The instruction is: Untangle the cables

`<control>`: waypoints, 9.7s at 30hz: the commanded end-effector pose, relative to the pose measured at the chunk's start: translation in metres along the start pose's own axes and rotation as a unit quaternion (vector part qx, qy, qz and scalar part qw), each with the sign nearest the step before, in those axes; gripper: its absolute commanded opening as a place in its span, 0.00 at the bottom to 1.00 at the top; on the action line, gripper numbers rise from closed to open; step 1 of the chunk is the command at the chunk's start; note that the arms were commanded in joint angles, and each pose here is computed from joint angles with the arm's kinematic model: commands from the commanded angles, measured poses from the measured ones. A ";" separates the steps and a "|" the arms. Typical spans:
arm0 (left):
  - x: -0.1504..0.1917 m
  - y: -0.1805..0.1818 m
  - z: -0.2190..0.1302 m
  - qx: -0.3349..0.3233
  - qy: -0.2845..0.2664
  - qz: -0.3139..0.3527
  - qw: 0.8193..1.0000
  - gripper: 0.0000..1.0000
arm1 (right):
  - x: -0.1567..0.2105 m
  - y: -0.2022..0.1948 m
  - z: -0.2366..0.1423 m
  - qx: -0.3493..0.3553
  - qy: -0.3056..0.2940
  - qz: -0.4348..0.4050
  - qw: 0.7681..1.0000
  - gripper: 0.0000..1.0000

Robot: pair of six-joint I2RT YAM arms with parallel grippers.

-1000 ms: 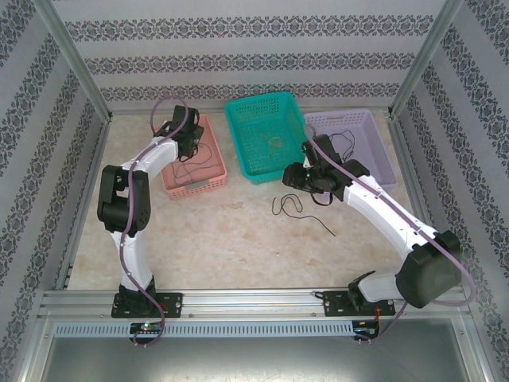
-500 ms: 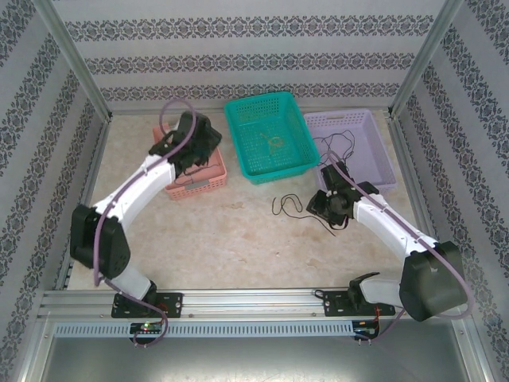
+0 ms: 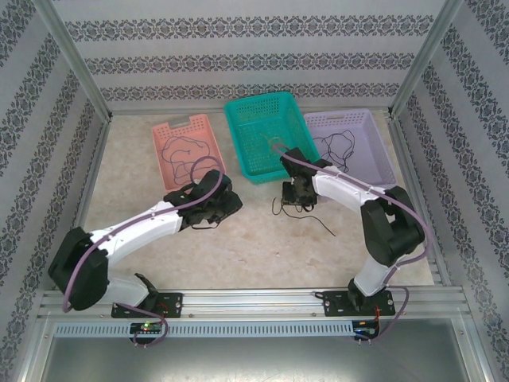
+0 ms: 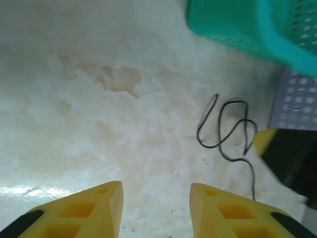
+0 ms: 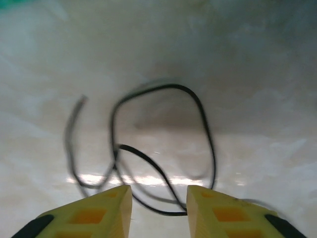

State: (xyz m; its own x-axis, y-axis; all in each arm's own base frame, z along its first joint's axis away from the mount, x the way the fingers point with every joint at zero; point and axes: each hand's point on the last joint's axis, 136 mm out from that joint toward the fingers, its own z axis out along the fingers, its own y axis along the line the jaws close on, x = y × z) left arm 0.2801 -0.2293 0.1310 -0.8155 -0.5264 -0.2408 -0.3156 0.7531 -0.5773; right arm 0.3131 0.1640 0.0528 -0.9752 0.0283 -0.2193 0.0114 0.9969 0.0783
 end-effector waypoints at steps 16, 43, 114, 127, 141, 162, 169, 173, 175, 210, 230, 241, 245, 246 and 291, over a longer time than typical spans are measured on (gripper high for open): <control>-0.011 -0.011 -0.023 0.003 -0.021 0.028 0.999 0.40 | -0.008 0.004 0.021 0.064 0.008 -0.163 0.985 0.26; 0.001 -0.118 -0.040 0.149 0.064 0.176 0.971 0.60 | 0.004 0.045 -0.140 -0.088 -0.209 -0.255 0.940 0.00; -0.028 -0.003 -0.093 0.074 -0.085 -0.152 0.982 0.00 | 0.071 0.094 -0.029 -0.249 0.103 0.616 0.740 0.66; -0.026 -0.003 -0.105 0.080 -0.088 -0.152 0.981 0.00 | 0.044 0.130 0.003 -0.286 0.117 0.654 0.691 0.68; -0.041 0.018 -0.166 0.063 -0.151 -0.135 0.977 0.00 | 0.020 0.071 -0.003 -0.251 -0.018 0.633 0.732 0.00; -0.058 0.122 -0.204 -0.049 -0.287 -0.270 0.918 0.00 | -0.113 -0.157 -0.219 -0.195 -0.349 0.486 0.777 0.00; -0.057 0.146 -0.217 -0.076 -0.317 -0.309 0.893 0.00 | -0.127 -0.176 -0.222 -0.208 -0.351 0.508 0.759 0.00; -0.055 0.148 -0.212 -0.073 -0.314 -0.326 0.888 0.00 | -0.138 -0.174 -0.225 -0.231 -0.348 0.504 0.756 0.00; -0.055 0.138 -0.201 -0.057 -0.301 -0.319 0.897 0.00 | -0.145 -0.169 -0.228 -0.241 -0.347 0.491 0.762 0.00; 0.025 -0.335 0.188 0.235 -0.034 0.170 0.956 0.00 | -0.285 -0.290 -0.243 0.057 -0.417 0.253 0.871 0.00; 0.023 -0.355 0.112 0.243 -0.026 0.212 0.946 0.73 | -0.280 -0.264 -0.143 0.037 -0.306 0.217 0.926 0.00; -0.055 -0.353 0.004 0.222 -0.112 0.198 0.948 0.72 | -0.283 -0.207 -0.069 -0.031 -0.212 0.202 0.956 0.00; -0.067 -0.328 -0.017 0.191 -0.119 0.204 0.953 0.72 | -0.283 -0.194 -0.039 -0.048 -0.180 0.225 0.956 0.00; -0.070 -0.319 -0.020 0.180 -0.123 0.204 0.954 0.72 | -0.283 -0.193 -0.032 -0.054 -0.171 0.236 0.955 0.00; -0.167 0.176 -0.078 -0.256 -0.377 0.267 0.849 0.99 | -0.072 -0.161 -0.075 0.034 -0.476 0.006 0.879 0.98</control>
State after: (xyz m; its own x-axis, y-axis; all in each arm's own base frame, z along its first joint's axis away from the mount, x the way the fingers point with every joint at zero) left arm 0.2787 0.0274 0.1035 -0.5950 0.0372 -0.8029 -0.3099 0.9111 0.2719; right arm 0.3356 -0.0082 0.0961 -0.5022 0.0806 -0.8610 0.1173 0.9928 0.0246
